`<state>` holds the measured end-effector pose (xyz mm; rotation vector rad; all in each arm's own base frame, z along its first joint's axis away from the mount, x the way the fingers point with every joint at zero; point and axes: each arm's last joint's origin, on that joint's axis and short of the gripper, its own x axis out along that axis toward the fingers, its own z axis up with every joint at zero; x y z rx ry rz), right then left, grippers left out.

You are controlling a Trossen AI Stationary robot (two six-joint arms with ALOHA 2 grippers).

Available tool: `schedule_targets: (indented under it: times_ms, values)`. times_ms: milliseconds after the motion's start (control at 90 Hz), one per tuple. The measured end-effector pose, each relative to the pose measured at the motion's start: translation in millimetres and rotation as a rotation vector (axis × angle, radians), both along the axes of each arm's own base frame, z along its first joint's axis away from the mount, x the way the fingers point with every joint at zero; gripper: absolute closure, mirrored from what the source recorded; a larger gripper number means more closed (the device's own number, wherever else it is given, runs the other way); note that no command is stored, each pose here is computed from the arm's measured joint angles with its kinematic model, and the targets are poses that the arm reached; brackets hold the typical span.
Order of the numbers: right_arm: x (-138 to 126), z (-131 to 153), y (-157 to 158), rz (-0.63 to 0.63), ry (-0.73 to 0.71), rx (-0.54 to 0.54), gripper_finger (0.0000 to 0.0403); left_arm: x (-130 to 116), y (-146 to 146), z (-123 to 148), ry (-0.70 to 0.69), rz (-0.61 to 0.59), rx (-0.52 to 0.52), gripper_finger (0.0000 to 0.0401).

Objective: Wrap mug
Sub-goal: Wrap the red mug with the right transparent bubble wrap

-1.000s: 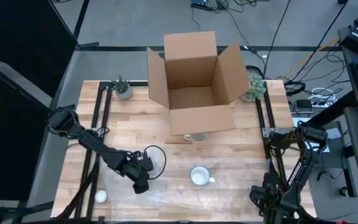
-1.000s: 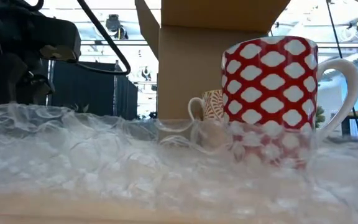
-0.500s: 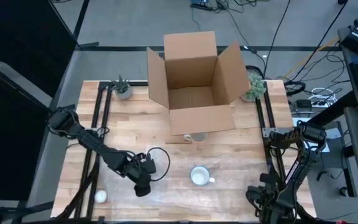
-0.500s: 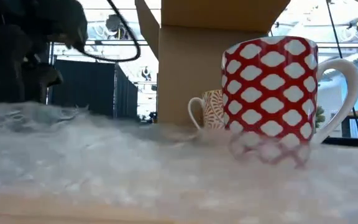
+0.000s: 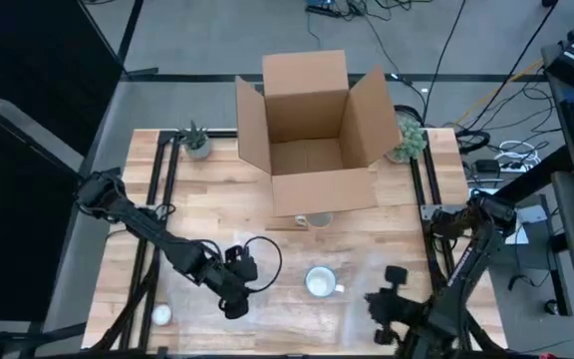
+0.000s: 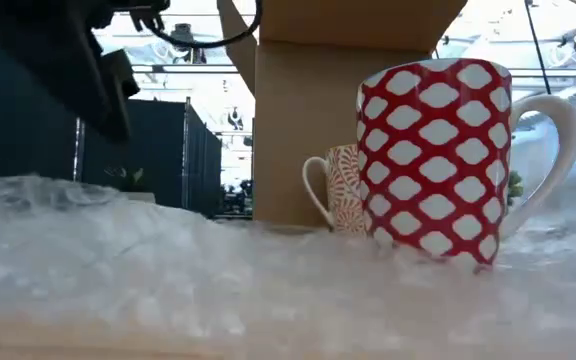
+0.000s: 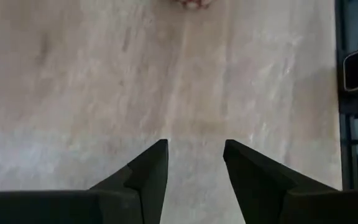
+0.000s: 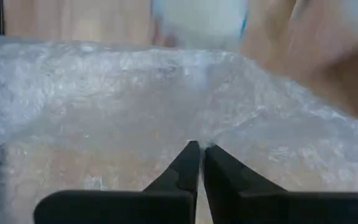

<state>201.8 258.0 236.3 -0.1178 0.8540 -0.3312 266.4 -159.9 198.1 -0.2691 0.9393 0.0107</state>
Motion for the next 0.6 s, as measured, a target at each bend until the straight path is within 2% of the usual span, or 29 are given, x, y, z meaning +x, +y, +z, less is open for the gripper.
schedule_targets:
  times_ms: [189, 333, 489, 600]
  values:
    - [53, 7, -16, 0.103, -0.079, -0.039, 0.0403, 5, 4, 2, -0.054, 0.022, 0.041, 0.025]
    - [84, 11, -36, 0.108, -0.116, -0.047, 0.0403, 10, 8, 4, -0.092, 0.034, 0.051, 0.025]
    - [105, -2, -53, 0.123, -0.012, 0.047, 0.0403, 16, 7, 9, -0.17, 0.019, 0.048, 0.025]
    - [118, -18, -59, 0.14, 0.052, 0.073, 0.0403, 22, 6, 16, -0.256, 0.011, 0.028, 0.025]
